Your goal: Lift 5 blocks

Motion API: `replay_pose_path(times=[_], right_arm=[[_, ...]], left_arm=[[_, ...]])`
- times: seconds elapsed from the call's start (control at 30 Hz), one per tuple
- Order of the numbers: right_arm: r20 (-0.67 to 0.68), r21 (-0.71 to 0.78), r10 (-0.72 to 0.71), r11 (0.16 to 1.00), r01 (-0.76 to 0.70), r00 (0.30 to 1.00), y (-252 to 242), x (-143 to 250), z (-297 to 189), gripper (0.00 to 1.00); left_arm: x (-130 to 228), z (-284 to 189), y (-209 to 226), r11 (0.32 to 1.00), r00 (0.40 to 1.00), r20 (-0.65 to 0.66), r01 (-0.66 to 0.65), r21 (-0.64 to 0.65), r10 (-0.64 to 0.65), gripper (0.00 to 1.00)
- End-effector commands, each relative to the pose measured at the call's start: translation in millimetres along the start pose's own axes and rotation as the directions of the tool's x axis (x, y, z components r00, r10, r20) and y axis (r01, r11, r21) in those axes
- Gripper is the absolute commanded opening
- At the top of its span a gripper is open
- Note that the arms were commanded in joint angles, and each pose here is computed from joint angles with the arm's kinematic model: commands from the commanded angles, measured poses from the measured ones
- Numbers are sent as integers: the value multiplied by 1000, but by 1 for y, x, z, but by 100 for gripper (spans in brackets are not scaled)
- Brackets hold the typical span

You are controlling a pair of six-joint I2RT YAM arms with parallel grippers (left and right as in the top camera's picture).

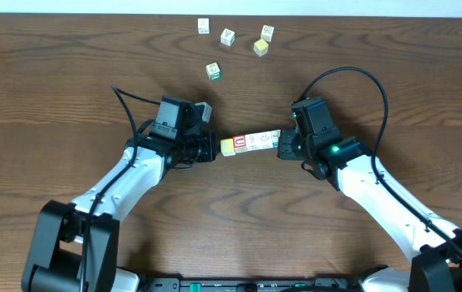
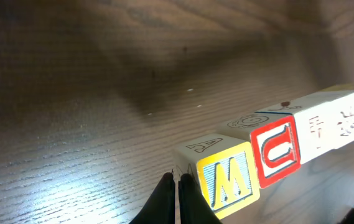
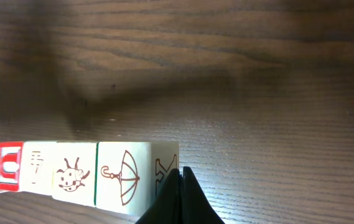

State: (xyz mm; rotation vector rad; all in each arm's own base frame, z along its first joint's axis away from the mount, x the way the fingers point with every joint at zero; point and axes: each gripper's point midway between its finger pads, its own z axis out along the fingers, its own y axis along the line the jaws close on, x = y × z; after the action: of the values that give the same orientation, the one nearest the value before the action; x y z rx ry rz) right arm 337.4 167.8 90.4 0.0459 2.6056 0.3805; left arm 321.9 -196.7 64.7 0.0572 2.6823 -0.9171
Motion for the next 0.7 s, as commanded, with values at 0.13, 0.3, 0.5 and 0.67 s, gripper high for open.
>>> replay_pose_path(times=[0.13,0.3,0.5,0.67], right_arm=[[-142,-370,-92,928,34,986,94,30,-14,1],[-161,-360,-91,932,27,983,92,34,-7,1],[-169,-361,-94,932,27,981,92,36,-6,1],[-172,-360,-93,933,26,981,92,36,-6,1]], left_arm=[[22,3,-75,956,988,-103,-81,283,115,7],[21,3,-75,955,988,-100,-84,284,117,7],[21,4,-75,955,988,-99,-84,285,117,7],[19,4,-76,953,988,-91,-91,288,122,7]])
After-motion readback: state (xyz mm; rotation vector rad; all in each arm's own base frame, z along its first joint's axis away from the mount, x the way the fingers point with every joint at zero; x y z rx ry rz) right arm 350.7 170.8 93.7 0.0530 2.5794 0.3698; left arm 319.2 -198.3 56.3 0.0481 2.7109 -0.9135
